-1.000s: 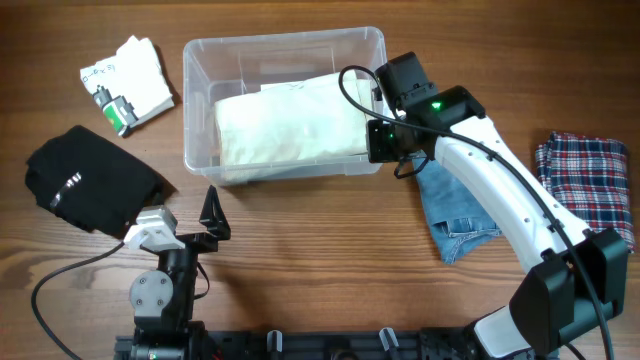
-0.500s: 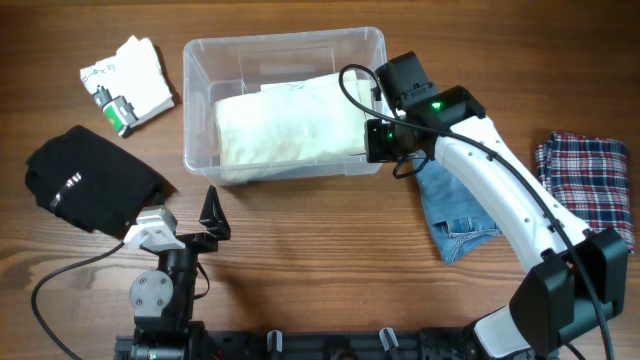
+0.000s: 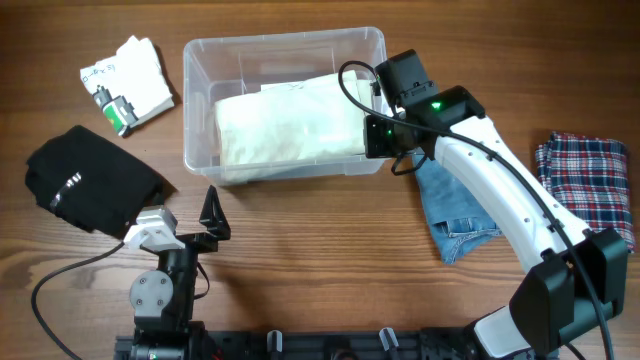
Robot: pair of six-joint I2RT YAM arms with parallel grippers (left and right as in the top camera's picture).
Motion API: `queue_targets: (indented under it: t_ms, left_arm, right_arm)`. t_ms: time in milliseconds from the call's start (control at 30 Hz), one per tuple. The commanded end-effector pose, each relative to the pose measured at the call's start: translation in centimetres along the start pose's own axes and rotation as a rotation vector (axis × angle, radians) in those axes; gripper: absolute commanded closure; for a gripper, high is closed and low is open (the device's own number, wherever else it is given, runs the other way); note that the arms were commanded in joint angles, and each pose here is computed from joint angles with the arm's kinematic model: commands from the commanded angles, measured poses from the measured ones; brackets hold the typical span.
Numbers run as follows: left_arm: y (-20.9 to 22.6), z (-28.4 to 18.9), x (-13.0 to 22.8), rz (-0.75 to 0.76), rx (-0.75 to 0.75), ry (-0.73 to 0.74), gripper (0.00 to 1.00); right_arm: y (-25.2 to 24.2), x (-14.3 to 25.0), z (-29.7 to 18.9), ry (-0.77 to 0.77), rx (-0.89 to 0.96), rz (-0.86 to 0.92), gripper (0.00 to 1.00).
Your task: Pack container
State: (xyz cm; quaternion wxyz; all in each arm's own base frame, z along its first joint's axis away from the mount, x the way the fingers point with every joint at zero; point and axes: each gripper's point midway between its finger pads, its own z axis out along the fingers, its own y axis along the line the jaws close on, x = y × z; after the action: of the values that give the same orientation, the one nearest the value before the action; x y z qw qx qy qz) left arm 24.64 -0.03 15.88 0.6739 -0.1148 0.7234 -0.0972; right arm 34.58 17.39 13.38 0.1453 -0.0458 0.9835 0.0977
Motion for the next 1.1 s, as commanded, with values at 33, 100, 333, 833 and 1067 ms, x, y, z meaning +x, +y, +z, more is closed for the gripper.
queue_targets:
  t_ms: [33,100,333,833,1067]
  left_arm:
    - [0.1,0.0,0.2,0.023,0.001,0.003,0.00]
    - [0.1,0.0,0.2,0.023,0.001,0.003,0.00]
    - [0.1,0.0,0.2,0.023,0.001,0.003,0.00]
    - [0.1,0.0,0.2,0.023,0.001,0.003,0.00]
    - [0.1,0.0,0.2,0.023,0.002,0.003,0.00]
  right_arm:
    - [-1.0,1.5,0.8,0.065,0.046,0.018,0.96]
    - [-1.2,2.0,0.8,0.086,0.054,0.019,0.95]
    - [-1.1,2.0,0.8,0.089,0.052,0.022,0.94]
    - [-9.1,-4.0,-8.7,-0.210,0.196,0.410,0.87]
    - [-15.3,-1.1,-10.2,-0.140,0.285,0.642,0.55]
